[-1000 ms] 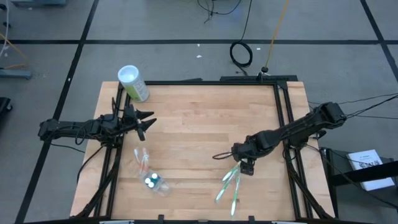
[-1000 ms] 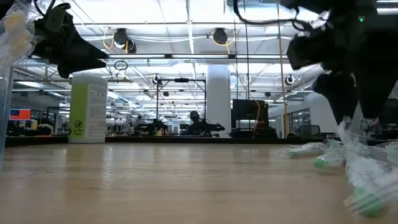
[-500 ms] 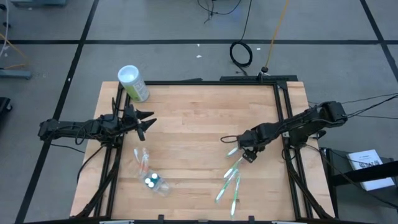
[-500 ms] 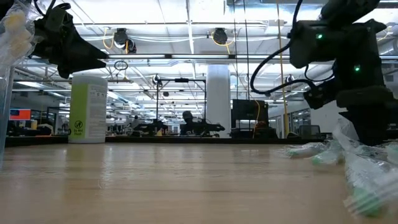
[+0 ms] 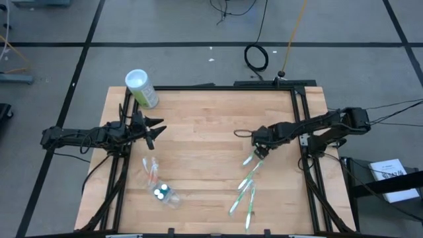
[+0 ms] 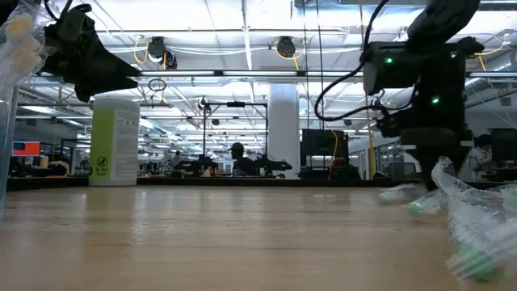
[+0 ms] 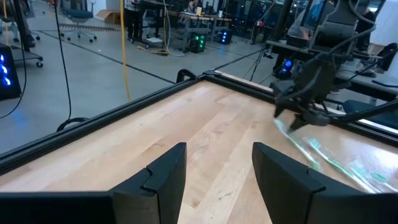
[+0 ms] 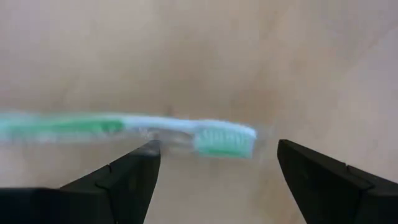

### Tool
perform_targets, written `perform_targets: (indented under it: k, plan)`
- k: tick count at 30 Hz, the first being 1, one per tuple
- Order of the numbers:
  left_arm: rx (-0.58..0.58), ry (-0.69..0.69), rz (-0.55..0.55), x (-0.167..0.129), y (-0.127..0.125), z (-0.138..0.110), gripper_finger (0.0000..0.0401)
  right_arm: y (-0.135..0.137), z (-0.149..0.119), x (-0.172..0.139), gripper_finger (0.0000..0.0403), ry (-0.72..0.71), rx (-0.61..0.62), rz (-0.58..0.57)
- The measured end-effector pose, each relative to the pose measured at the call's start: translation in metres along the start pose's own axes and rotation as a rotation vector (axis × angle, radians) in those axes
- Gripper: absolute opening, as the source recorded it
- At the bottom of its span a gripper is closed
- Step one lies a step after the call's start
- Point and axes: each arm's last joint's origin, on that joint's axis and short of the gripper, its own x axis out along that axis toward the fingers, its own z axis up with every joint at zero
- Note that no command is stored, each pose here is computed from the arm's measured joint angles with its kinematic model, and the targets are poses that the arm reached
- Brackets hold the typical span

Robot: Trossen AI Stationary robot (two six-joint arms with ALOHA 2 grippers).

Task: Pick & Place toothbrushing station
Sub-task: Put the green toothbrush into the transparent organizer

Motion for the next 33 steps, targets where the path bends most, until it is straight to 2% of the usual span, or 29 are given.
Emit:
perform_targets:
  k: [6, 9, 13, 15, 22, 26, 33]
  plan:
    - [0.0, 0.0, 0.0, 0.0, 0.0, 0.0, 0.0186, -0.005, 0.024, 0.001, 0.0318, -0.282, 0.094, -0.108]
    - [-0.001, 0.0, 0.0, 0.0, 0.0, 0.0, 0.0186, -0.001, 0.039, 0.0, 0.0318, -0.376, 0.084, -0.017]
    - [-0.002, 0.0, 0.0, 0.0, 0.0, 0.0, 0.0186, 0.007, 0.053, -0.001, 0.0318, -0.48, 0.013, 0.208]
    - [-0.002, 0.0, 0.0, 0.0, 0.0, 0.0, 0.0186, 0.006, 0.055, -0.001, 0.0318, -0.485, 0.018, 0.233]
    - [-0.004, 0.001, -0.001, 0.0, 0.0, 0.0, 0.0186, -0.004, 0.049, 0.003, 0.0318, -0.392, 0.143, 0.169]
    - [-0.004, 0.001, -0.001, 0.0, 0.0, 0.0, 0.0186, -0.005, 0.052, 0.003, 0.0318, -0.416, 0.184, 0.164]
    - [-0.004, 0.001, -0.001, 0.0, 0.0, 0.0, 0.0186, -0.002, 0.059, 0.022, 0.0318, -0.363, 0.194, 0.184]
